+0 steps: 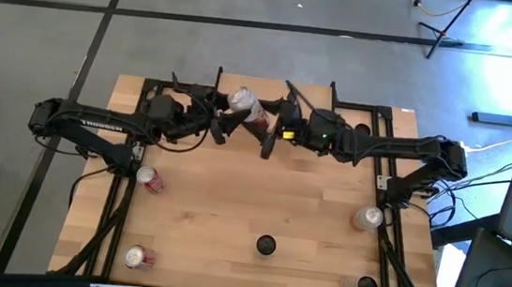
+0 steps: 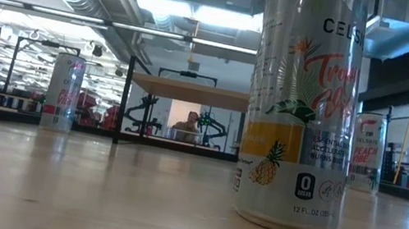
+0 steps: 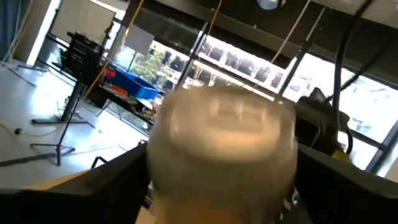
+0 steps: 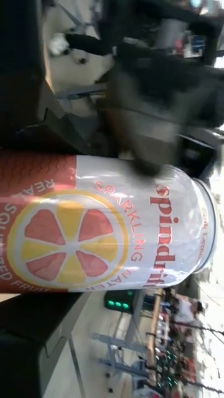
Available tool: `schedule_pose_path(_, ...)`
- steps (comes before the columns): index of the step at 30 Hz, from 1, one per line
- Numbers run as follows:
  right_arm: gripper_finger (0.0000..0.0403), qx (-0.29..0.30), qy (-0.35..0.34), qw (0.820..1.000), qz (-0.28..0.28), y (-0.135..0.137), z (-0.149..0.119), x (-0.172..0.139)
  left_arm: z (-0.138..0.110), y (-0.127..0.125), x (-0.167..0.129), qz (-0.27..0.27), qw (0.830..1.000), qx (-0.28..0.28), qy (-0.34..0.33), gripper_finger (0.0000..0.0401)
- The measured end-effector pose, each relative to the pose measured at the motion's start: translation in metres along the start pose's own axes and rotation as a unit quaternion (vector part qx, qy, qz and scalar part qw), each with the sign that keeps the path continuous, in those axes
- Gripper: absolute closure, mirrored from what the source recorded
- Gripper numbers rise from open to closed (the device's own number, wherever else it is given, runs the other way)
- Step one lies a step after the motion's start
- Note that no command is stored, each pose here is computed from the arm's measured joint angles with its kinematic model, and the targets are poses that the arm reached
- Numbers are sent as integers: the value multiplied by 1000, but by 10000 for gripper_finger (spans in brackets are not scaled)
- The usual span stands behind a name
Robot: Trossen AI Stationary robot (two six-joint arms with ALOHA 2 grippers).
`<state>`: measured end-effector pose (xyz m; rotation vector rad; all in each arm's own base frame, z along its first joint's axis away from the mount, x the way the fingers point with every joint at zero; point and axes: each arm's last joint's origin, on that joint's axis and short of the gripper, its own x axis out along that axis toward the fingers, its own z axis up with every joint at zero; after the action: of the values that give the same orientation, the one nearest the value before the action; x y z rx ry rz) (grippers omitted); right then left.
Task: Place canned beverage on shelf
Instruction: Put the left orange white soda can on the shelf
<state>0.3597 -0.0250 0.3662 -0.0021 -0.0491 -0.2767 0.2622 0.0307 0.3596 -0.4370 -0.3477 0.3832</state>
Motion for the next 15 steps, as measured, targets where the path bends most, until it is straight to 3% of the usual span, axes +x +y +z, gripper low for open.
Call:
schedule_pose_path(4,132,8,4,1000,-7,-1,-5,4,-1,2,0,20,1000,5,4,18)
schedule_pose_path(15,132,20,-24,1000,-3,1,-8,12,-6,3,1,25,999,-23,16,15)
